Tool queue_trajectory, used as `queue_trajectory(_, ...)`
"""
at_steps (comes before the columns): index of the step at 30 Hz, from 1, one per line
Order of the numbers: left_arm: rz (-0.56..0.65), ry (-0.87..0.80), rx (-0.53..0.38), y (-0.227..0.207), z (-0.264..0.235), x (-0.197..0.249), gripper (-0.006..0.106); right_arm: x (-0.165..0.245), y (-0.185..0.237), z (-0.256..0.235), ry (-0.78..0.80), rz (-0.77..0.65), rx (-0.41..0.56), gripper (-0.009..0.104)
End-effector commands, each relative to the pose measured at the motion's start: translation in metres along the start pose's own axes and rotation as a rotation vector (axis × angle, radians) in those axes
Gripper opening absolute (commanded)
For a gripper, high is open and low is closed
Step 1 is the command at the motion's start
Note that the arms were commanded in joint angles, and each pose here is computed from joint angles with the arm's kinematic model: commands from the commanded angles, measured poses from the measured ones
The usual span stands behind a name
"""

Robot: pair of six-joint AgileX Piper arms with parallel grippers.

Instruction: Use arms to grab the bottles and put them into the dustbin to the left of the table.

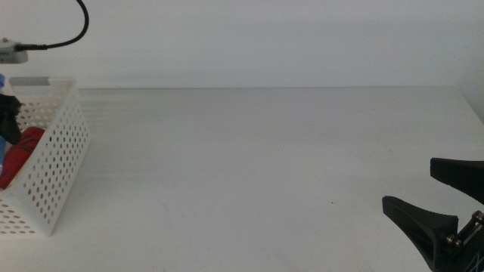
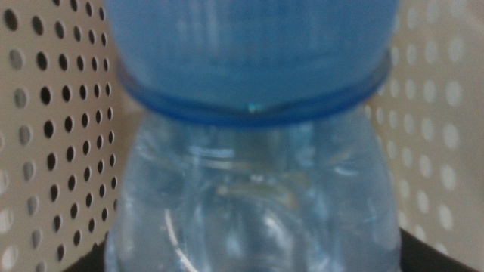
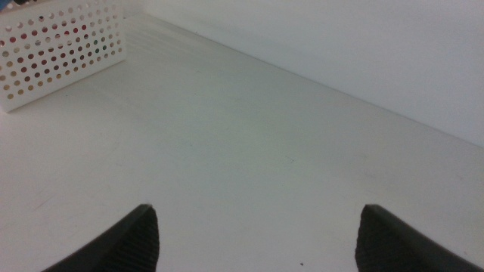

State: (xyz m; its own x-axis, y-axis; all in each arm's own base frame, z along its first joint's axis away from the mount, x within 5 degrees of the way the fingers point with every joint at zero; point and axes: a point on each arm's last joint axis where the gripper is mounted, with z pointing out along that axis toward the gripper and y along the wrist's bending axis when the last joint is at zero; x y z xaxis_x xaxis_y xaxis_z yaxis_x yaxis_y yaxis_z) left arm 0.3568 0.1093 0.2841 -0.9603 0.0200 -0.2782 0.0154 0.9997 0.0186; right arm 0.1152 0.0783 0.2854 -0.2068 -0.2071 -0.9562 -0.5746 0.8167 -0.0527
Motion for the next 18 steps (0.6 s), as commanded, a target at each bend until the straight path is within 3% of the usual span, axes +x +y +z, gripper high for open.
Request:
queue_trajectory(1, 0.003, -0.132, -0.029, 0.000, -0.026, -0.009, -0.005, -0.016, -0.001, -0.002, -0.099, -0.007, 0.004, 0.068)
queue_trajectory(5, 0.037, -0.135, -0.012, 0.001, -0.016, -0.013, -0.003, -0.015, -0.001, -0.002, -0.098, -0.007, 0.004, 0.068)
queue_trajectory(9, 0.038, -0.125, 0.004, 0.001, -0.004, -0.016, 0.011, -0.015, -0.001, -0.002, -0.098, -0.007, 0.004, 0.068)
queue_trajectory(14, 0.063, -0.116, 0.024, 0.001, 0.004, -0.018, 0.042, -0.015, -0.001, -0.002, -0.098, -0.007, 0.004, 0.068)
queue_trajectory(18, 0.082, -0.112, 0.021, 0.001, 0.005, -0.018, 0.074, -0.015, -0.001, -0.002, -0.098, -0.006, 0.004, 0.068)
